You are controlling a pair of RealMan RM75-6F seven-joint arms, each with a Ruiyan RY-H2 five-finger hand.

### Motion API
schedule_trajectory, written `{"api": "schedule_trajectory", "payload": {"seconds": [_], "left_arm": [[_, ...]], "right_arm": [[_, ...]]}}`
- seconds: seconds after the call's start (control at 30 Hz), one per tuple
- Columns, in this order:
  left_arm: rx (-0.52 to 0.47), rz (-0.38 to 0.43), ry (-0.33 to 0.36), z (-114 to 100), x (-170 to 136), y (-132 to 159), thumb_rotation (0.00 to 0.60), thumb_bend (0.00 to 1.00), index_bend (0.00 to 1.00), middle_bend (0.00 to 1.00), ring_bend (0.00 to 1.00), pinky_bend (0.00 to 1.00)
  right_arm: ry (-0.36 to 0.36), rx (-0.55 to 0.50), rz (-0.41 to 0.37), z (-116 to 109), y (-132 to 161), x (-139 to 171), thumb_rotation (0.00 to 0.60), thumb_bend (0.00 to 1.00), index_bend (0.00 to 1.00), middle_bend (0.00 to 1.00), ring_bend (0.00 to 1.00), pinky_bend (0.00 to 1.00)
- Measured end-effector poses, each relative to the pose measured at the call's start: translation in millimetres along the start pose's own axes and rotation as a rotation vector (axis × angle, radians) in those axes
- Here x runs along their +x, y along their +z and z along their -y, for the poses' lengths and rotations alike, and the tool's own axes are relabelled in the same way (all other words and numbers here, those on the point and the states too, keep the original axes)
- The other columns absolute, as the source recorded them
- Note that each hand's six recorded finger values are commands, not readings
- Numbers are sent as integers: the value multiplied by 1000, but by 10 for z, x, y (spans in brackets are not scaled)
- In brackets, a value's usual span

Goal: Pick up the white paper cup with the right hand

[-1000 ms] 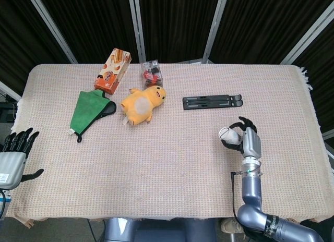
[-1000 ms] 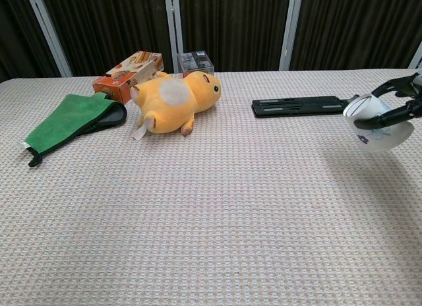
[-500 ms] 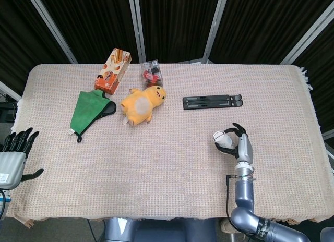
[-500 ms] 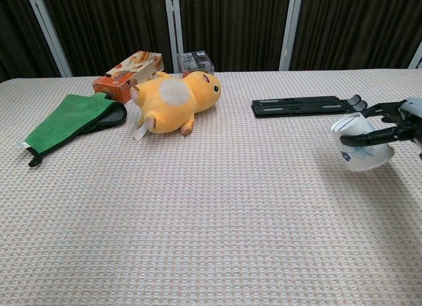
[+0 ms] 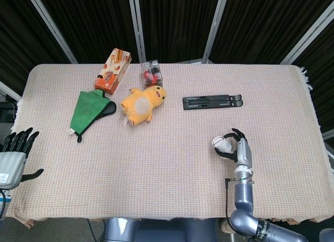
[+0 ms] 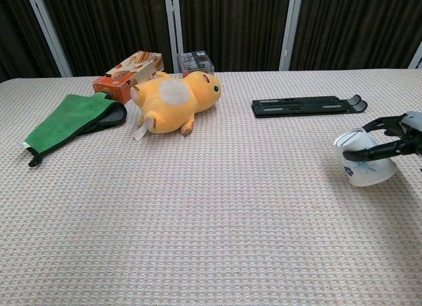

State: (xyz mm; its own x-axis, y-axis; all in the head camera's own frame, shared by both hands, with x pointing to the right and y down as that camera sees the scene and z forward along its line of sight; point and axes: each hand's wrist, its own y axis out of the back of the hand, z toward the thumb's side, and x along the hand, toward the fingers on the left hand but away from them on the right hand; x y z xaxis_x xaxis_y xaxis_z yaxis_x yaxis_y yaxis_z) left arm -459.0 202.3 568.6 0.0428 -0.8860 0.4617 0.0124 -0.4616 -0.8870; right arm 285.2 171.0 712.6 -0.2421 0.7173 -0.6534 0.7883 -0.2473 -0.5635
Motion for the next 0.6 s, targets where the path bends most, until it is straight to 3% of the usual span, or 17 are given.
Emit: {"api": "schedule_trajectory", "payload": {"seconds": [0.33, 0.6], "left_arm": [[-3, 5, -1, -1, -5, -2, 600, 0, 0, 0, 0, 0], [-1, 6, -2, -1, -5, 0, 600, 0, 0, 0, 0, 0]], "right_arm": [[-24, 29, 46, -112, -122, 51, 600, 208, 460, 147, 0, 0], [-37, 33, 62, -221, -161, 143, 600, 211, 208, 2, 0, 0]]}}
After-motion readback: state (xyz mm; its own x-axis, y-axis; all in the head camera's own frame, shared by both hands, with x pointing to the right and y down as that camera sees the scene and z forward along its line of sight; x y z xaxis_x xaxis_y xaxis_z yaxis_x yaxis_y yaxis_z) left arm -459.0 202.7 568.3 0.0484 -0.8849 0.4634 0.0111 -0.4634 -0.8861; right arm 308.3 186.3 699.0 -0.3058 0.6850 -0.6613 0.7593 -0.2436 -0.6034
